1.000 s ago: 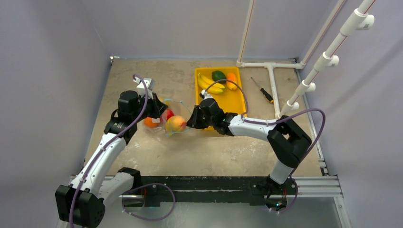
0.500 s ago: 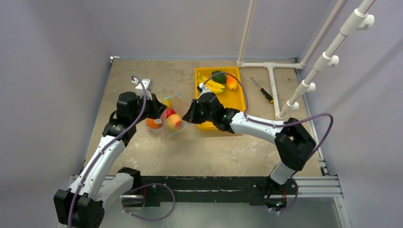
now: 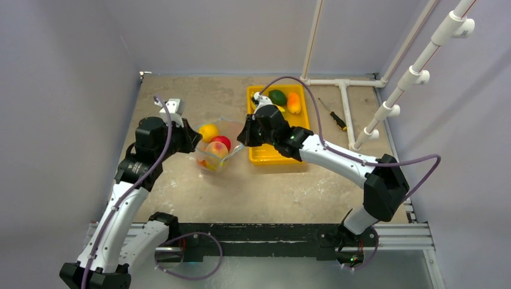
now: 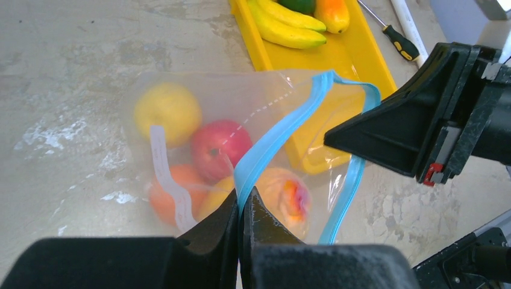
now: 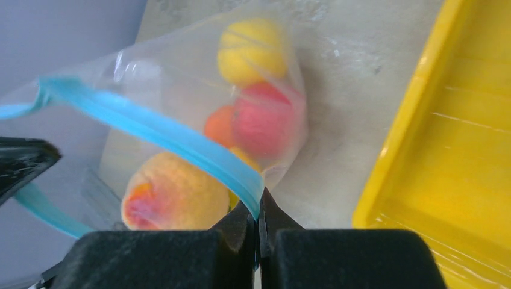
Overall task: Place the food in the zip-top bag and seal the zipper
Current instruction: Adjust the zipper food storage bag at the center of the board.
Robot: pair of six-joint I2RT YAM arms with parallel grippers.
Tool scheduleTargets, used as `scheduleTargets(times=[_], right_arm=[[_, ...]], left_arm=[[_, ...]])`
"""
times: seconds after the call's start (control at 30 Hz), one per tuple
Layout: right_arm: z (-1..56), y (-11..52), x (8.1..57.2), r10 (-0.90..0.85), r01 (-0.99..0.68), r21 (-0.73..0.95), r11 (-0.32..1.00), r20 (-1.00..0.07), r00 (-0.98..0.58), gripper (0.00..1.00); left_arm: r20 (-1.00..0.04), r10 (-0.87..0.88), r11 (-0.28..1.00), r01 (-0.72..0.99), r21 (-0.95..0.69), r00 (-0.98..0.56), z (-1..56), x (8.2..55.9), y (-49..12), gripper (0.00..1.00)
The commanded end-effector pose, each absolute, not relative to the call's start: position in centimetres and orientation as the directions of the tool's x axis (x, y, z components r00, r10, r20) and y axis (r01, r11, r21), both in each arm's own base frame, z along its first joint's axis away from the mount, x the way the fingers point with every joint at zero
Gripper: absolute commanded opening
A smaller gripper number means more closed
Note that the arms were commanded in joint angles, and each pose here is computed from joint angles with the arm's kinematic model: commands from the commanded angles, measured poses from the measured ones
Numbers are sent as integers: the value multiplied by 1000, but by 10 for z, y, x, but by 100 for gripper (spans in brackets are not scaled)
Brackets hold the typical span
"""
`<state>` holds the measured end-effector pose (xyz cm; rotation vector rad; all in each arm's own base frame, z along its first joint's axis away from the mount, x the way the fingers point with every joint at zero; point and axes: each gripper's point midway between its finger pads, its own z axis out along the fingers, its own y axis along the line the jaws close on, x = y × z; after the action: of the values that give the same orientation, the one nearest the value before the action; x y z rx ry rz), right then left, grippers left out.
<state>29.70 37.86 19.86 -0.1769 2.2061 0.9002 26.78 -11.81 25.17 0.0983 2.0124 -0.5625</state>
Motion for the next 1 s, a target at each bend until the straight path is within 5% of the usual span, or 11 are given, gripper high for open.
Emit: scheduleTargets(times=[0.0,0.3,0.67,0.97], right_arm=[[233,346,314,139,-370,455,810,-762,-632,0],[270,341,313,103,-434,420,797,-802,-588,0],[204,348,312,22,-420,399,815,-746,-665,0],[266,341,318,76,-440,391,808,-810,-581,0]], left_arm=[[-854,-151,926,232,-298,-497,263,254,-100,0],[-803,-130,936,197,-293,-581,264,235,-94,0],[-649,-203,898,125,-422,-733,183,243,-117,0],[-755,-177,899,209,-385,-631,260,256,-116,0]])
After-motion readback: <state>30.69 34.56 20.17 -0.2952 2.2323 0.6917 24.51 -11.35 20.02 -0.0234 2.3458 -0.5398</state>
